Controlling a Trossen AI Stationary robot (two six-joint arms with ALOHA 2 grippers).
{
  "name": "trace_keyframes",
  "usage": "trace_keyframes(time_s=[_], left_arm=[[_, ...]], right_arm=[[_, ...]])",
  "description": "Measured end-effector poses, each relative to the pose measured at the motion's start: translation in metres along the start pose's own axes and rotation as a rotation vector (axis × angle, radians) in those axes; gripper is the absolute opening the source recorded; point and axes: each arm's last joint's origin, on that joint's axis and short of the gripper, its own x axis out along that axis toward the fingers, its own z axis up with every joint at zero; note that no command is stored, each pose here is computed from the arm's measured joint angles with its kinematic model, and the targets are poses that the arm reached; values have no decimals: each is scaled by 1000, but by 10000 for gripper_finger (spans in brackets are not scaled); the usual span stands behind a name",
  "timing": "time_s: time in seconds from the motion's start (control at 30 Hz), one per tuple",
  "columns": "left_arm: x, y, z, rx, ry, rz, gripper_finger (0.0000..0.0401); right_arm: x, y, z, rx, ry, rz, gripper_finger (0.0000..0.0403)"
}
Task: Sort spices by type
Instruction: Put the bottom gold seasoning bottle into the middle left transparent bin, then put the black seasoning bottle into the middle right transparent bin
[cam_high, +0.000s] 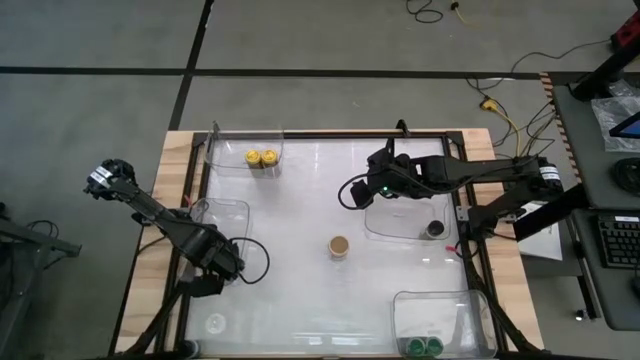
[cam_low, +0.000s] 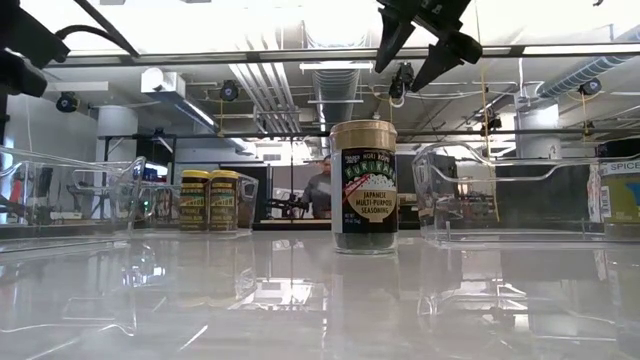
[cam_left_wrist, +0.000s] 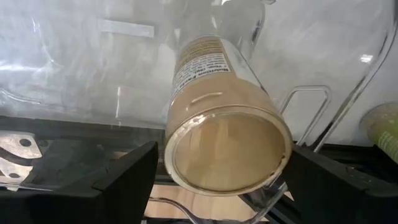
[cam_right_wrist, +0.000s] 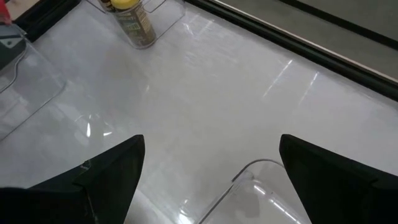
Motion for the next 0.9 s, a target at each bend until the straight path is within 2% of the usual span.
trace_keyframes(time_s=[0.57,0.73,0.9], left_arm=[[-20,-2,-5,-3,-9,0,329],[-39,-2,-9,0,-61,10,329],[-66,-10,-10,-29,-145,-50,329]], right_arm=[[0,0,0,-18,0,0,364],[0,0,0,-45,0,0,364],[0,0,0,-67,0,-1,364]])
